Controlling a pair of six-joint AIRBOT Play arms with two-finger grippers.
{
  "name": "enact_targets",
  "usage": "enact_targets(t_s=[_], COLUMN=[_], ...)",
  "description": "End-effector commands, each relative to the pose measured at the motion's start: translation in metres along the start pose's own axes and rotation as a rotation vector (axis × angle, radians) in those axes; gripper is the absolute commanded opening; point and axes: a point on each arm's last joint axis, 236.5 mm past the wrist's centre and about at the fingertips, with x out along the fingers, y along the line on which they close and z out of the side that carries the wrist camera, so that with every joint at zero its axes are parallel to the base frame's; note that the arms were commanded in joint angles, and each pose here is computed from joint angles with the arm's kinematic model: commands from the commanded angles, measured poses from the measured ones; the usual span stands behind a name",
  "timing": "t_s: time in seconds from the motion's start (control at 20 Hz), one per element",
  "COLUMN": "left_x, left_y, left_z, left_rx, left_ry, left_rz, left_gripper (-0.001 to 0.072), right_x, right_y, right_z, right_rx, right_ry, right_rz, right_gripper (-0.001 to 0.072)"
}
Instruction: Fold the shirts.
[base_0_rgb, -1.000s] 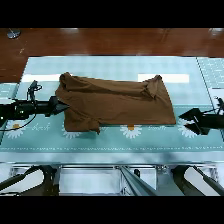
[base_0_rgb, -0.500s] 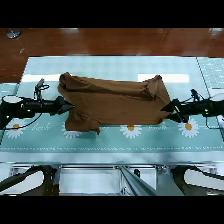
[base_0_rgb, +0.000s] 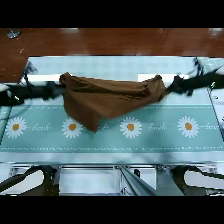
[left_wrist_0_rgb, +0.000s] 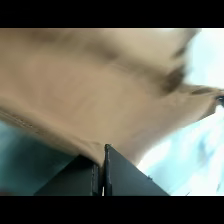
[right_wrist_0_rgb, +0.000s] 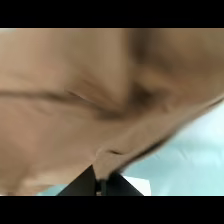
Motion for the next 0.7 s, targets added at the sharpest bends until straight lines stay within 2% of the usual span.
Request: enact_targets(t_s=[0.0,0.15,0.25,0.45,0.55,0.65], left_x=[-0.076,-0.159,-0.206,-0.291,-0.324,-0.347], left_y=[-0.123,-0.236,-0.286,-0.328,-0.336,-0.343], left_z=[0.091,0.124,0.124,0.104,0.083,0.063], left_rx=[0.183,0.492,0.632,0.762,0.818,0.84], left_ry=[-0.256,-0.441,-0.538,-0.744,-0.832,-0.902], left_rz=[-0.215,-0.236,-0.165,0.157,0.323,0.428], left_gripper=[0.0038,0.0038,0.0038,0.0038,0.0038,0.0038], right_x=[-0.12,-0.244,-0.31,-0.384,-0.405,-0.416], right_y=[0.106,0.192,0.23,0.257,0.254,0.234], right_z=[0.067,0.077,0.053,-0.032,-0.073,-0.104], right_rx=[-0.262,-0.485,-0.585,-0.699,-0.727,-0.716], right_ry=[-0.303,-0.614,-0.785,-0.938,-0.971,-0.961], right_rz=[0.051,0.045,0.025,-0.053,-0.121,-0.229], right_gripper=[0.0026,0.0026,0.0027,0.0027,0.0027,0.0027])
